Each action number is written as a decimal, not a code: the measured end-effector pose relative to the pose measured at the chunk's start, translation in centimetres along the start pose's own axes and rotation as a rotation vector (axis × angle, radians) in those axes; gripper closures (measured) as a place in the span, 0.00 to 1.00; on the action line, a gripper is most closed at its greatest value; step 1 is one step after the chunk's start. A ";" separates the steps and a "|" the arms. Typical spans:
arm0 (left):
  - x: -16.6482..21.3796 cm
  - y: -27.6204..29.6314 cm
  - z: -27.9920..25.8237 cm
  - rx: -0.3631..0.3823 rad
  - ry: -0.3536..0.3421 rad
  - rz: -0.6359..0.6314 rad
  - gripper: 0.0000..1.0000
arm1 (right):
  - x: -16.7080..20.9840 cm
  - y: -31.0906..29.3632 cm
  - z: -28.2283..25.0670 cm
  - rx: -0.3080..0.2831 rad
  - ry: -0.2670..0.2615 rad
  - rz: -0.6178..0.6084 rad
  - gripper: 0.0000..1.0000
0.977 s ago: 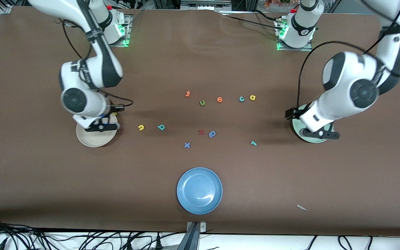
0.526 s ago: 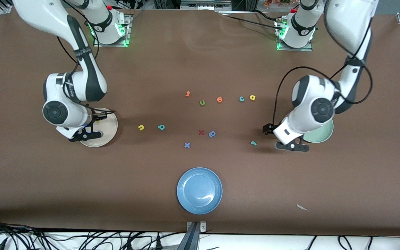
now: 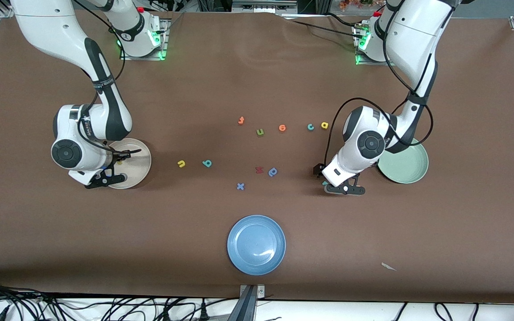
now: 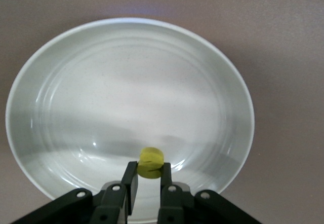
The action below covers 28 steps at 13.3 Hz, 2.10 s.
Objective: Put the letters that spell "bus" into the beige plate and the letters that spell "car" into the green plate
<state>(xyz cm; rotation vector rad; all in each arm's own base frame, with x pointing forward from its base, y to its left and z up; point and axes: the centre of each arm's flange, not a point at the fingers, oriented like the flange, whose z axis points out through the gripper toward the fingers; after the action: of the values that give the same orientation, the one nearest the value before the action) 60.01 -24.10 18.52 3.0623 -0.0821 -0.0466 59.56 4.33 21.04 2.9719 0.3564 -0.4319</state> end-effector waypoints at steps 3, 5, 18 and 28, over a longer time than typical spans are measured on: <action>0.0 -0.2 1.2 0.015 0.006 0.001 0.04 | 0.0 0.0 0.0 0.000 0.001 -0.002 0.49; -0.1 0.0 1.5 0.018 0.005 0.004 0.09 | 0.6 -0.4 -1.0 -0.003 0.020 -0.002 0.27; 0.8 1.1 1.8 0.028 0.042 0.021 0.43 | 3.4 -16.6 -4.3 0.086 0.047 0.176 0.08; 1.6 0.6 0.4 0.040 0.053 0.017 0.81 | 3.4 -19.4 0.2 0.081 0.103 0.170 0.26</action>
<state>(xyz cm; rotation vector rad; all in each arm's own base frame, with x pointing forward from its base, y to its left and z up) 61.60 -24.81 18.11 3.0998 -0.1077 0.0373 57.85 23.73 18.32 3.0775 0.0963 -0.2813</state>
